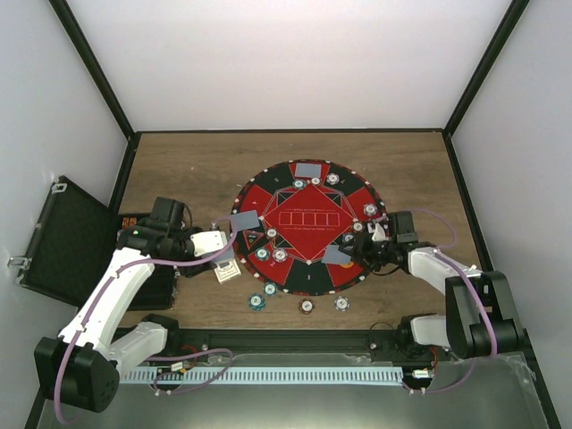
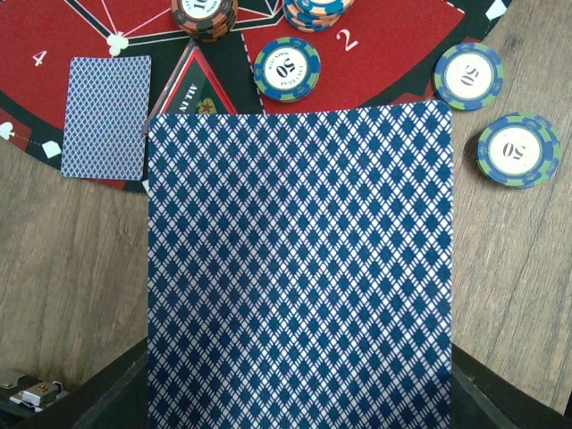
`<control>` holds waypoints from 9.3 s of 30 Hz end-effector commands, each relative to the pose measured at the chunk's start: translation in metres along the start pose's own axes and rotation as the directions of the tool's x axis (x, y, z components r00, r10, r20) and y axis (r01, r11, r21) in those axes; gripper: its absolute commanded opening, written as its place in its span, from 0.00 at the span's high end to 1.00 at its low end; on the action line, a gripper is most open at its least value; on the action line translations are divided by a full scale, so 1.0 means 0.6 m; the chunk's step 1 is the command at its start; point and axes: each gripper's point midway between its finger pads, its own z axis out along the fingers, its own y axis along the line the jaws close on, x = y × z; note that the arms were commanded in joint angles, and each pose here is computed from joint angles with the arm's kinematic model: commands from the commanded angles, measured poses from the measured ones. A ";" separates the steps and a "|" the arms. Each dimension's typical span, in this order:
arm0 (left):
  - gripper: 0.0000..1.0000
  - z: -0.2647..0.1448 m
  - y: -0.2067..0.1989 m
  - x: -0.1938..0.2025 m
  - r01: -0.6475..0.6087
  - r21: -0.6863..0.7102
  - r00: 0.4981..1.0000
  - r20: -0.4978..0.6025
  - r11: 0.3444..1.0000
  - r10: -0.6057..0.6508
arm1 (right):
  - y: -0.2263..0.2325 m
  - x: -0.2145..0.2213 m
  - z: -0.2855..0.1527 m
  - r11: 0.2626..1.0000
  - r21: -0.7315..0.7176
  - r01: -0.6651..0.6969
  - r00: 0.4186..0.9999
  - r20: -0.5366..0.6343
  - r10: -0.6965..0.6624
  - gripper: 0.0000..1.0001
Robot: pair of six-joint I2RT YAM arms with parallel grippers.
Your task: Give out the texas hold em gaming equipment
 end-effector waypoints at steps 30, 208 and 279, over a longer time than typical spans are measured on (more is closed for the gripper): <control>0.75 -0.021 0.012 -0.027 -0.016 -0.020 0.998 0.055 1.000 0.017 | 0.406 0.221 0.123 0.798 -0.559 0.224 0.830 -0.320 -0.457 0.20; 0.76 -0.030 0.007 -0.016 -0.040 -0.046 0.999 0.026 0.998 0.041 | 0.224 -0.016 0.406 0.952 -0.090 0.291 0.896 -0.323 -0.305 0.23; 0.76 -0.019 0.013 -0.020 -0.023 -0.030 0.999 0.037 0.999 0.024 | 0.437 0.285 0.303 0.785 -0.608 0.116 0.731 -0.483 -0.482 0.14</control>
